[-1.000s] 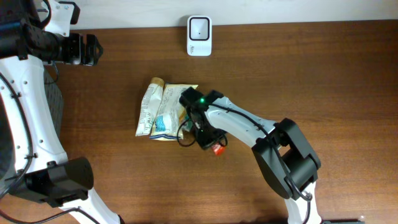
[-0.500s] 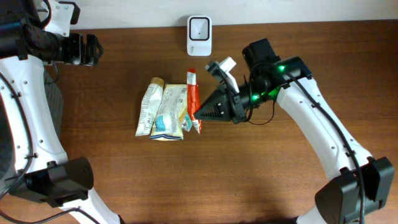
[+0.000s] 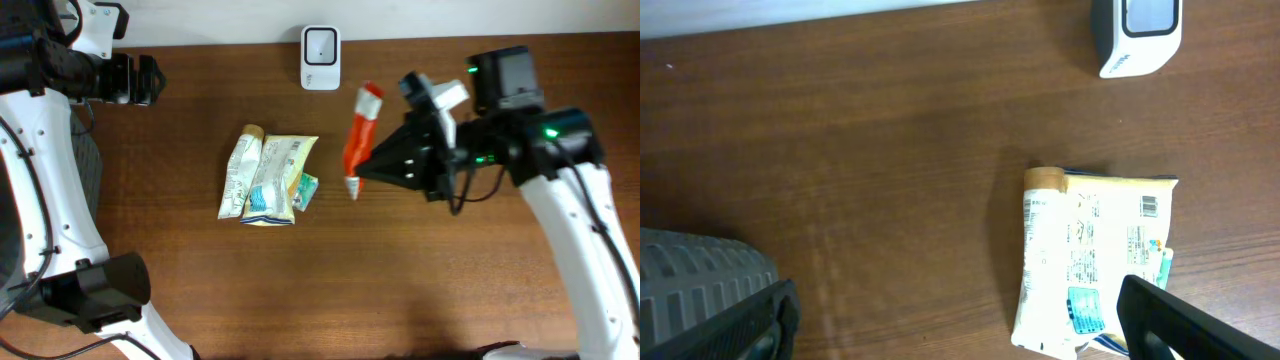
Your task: Scan the item barcode
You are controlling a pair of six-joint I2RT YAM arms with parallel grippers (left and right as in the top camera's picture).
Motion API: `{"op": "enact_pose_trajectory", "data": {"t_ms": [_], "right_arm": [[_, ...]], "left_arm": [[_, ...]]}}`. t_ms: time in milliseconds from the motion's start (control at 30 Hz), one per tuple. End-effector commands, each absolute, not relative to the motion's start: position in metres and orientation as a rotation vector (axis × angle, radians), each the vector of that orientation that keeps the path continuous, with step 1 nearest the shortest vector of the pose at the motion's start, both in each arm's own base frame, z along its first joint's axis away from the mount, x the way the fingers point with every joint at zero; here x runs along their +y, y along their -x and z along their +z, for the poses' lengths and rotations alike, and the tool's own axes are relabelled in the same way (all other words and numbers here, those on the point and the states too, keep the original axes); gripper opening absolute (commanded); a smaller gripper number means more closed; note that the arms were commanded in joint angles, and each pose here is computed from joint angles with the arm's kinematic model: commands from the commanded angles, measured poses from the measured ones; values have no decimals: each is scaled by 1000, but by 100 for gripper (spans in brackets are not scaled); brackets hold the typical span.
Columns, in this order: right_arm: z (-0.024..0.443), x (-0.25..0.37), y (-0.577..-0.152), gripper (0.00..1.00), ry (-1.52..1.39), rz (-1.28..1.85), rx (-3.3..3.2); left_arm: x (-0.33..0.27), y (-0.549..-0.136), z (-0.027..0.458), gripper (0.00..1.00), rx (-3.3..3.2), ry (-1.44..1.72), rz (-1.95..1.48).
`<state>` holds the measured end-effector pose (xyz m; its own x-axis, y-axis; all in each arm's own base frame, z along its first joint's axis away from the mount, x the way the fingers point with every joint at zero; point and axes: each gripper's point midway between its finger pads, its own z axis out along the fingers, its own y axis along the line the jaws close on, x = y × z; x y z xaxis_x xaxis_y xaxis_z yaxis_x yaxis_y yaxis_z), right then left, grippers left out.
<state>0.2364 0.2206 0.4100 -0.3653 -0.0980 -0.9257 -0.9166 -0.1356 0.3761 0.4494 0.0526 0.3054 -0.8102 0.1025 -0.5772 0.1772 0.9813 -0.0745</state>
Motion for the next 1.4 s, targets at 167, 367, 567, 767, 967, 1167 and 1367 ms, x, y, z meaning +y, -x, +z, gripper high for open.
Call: {"op": "enact_pose_trajectory", "data": {"t_ms": [167,367,567,767,967,1167,1367], "right_arm": [[416,215,-239,4,1160,1578,1439],[310,224,-285,4,936,1825,1732],[168,229,-313,4,627,2059,2071],[44,195,-313,4,590,1479,2822],[27,139,-346,21,486,547,3179],[53,162,-390,46,656,159,2995],[22,174,-407,59,813,-298,2862]], "left_arm": [[53,-447,315,99,2496,-210,-151],[53,-447,315,99,2496,-210,-151],[53,-447,315,99,2496,-210,-151],[53,-447,315,99,2496,-210,-151],[53,-447,315,99,2496,-210,-151],[53,-447,315,99,2496,-210,-151],[53,-447,315,99,2496,-210,-151]]}}
